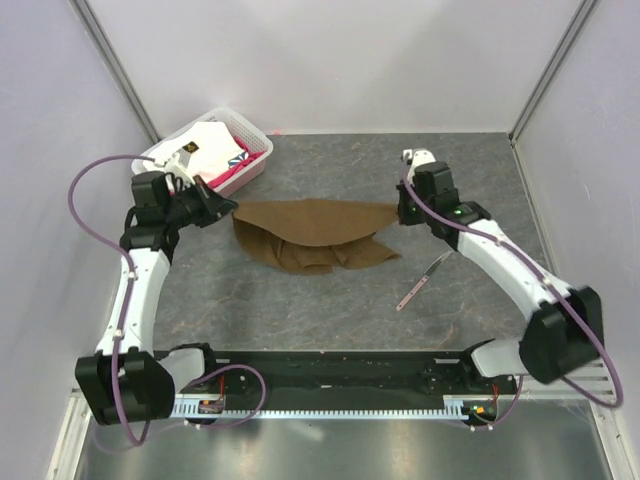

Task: Fold the napkin, place the utensils inside, and roll it up
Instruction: Flatten the napkin out

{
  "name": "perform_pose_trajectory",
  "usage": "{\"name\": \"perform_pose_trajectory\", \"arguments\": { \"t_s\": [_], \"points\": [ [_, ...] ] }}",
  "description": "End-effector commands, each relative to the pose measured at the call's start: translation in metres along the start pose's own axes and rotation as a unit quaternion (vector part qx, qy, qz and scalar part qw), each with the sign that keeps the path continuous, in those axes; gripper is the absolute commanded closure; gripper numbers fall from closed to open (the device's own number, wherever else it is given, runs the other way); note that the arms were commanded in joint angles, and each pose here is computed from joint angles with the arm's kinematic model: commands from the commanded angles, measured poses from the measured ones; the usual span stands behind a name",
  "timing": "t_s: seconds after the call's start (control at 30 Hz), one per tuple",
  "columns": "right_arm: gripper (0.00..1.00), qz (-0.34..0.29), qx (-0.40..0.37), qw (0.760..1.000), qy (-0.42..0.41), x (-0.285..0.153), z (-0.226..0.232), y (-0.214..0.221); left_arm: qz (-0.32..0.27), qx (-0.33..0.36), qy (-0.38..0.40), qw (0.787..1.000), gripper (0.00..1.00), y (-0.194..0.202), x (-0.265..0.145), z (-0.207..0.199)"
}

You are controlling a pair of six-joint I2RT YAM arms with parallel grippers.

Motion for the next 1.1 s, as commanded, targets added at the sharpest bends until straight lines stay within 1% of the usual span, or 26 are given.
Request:
{"name": "perform_pose_trajectory", "arguments": {
  "t_s": [0.0,0.07,0.23,0.3,0.33,0.37,0.43,0.47,0.53,0.57,0.6,0.67,0.7,0.77,0.8,0.87,0.93,0.97,1.03,1.07],
  "points": [
    [1.00,-0.094,0.001,0.995,0.016,-0.074,-0.010,-0.046,-0.070,0.044,0.075,0.994,0.98,-0.028,-0.040,-0.062],
    [1.00,-0.128,-0.001,0.992,0.022,-0.099,-0.013,-0.059,-0.088,0.048,0.102,0.990,0.98,-0.032,-0.057,-0.084],
    [1.00,-0.234,-0.004,0.972,0.031,-0.191,-0.020,-0.089,-0.130,0.077,0.148,0.977,0.98,-0.035,-0.107,-0.131],
    [1.00,-0.261,-0.002,0.965,0.033,-0.222,-0.022,-0.092,-0.148,0.091,0.160,0.972,0.98,-0.030,-0.129,-0.145],
    [1.00,-0.285,-0.001,0.958,0.032,-0.241,-0.023,-0.099,-0.159,0.102,0.171,0.967,0.98,-0.029,-0.142,-0.157],
    [1.00,-0.298,0.001,0.954,0.032,-0.254,-0.023,-0.101,-0.158,0.101,0.169,0.968,0.98,-0.025,-0.149,-0.159],
    [1.00,-0.334,0.009,0.942,0.030,-0.289,-0.024,-0.105,-0.182,0.116,0.180,0.960,0.98,-0.020,-0.175,-0.174],
    [1.00,-0.347,0.014,0.937,0.029,-0.300,-0.024,-0.106,-0.182,0.114,0.179,0.960,0.98,-0.017,-0.181,-0.177],
    [1.00,-0.374,0.021,0.927,0.024,-0.325,-0.024,-0.111,-0.190,0.119,0.198,0.954,0.98,-0.011,-0.199,-0.191],
    [1.00,-0.377,0.028,0.925,0.023,-0.329,-0.024,-0.113,-0.187,0.117,0.202,0.954,0.98,-0.011,-0.201,-0.194],
    [1.00,-0.378,0.034,0.925,0.027,-0.329,-0.025,-0.115,-0.177,0.117,0.213,0.954,0.98,-0.009,-0.203,-0.198],
    [1.00,-0.369,0.039,0.928,0.041,-0.321,-0.028,-0.118,-0.156,0.104,0.213,0.959,0.98,-0.016,-0.192,-0.197],
    [1.00,-0.353,0.047,0.932,0.065,-0.307,-0.034,-0.122,-0.149,0.101,0.211,0.961,0.98,-0.019,-0.186,-0.196],
    [1.00,-0.323,0.047,0.941,0.085,-0.277,-0.038,-0.125,-0.133,0.089,0.195,0.968,0.98,-0.030,-0.164,-0.185],
    [1.00,-0.324,0.049,0.940,0.095,-0.268,-0.041,-0.130,-0.138,0.088,0.190,0.968,0.98,-0.038,-0.155,-0.182],
    [1.00,-0.301,0.048,0.947,0.104,-0.235,-0.042,-0.135,-0.124,0.080,0.171,0.974,0.98,-0.050,-0.129,-0.168],
    [1.00,-0.285,0.043,0.951,0.115,-0.214,-0.044,-0.139,-0.120,0.079,0.169,0.975,0.98,-0.061,-0.111,-0.162],
    [1.00,-0.274,0.040,0.954,0.117,-0.195,-0.044,-0.144,-0.110,0.071,0.162,0.978,0.98,-0.069,-0.094,-0.154],
    [1.00,-0.268,0.036,0.954,0.127,-0.183,-0.047,-0.151,-0.110,0.074,0.167,0.977,0.98,-0.080,-0.078,-0.150],
    [1.00,-0.258,0.032,0.956,0.133,-0.167,-0.049,-0.155,-0.103,0.068,0.162,0.979,0.98,-0.086,-0.064,-0.145]
  ]
}}
Point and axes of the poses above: each gripper's point midway between its finger pads, its own x axis out along the fingers, its own z axis along the line the jaws close on, y = z × x, the point moved 6 cm from there along -x, back along the fingers, and after that the axes turned 15 degrees about -x, right-handed, at the moved point
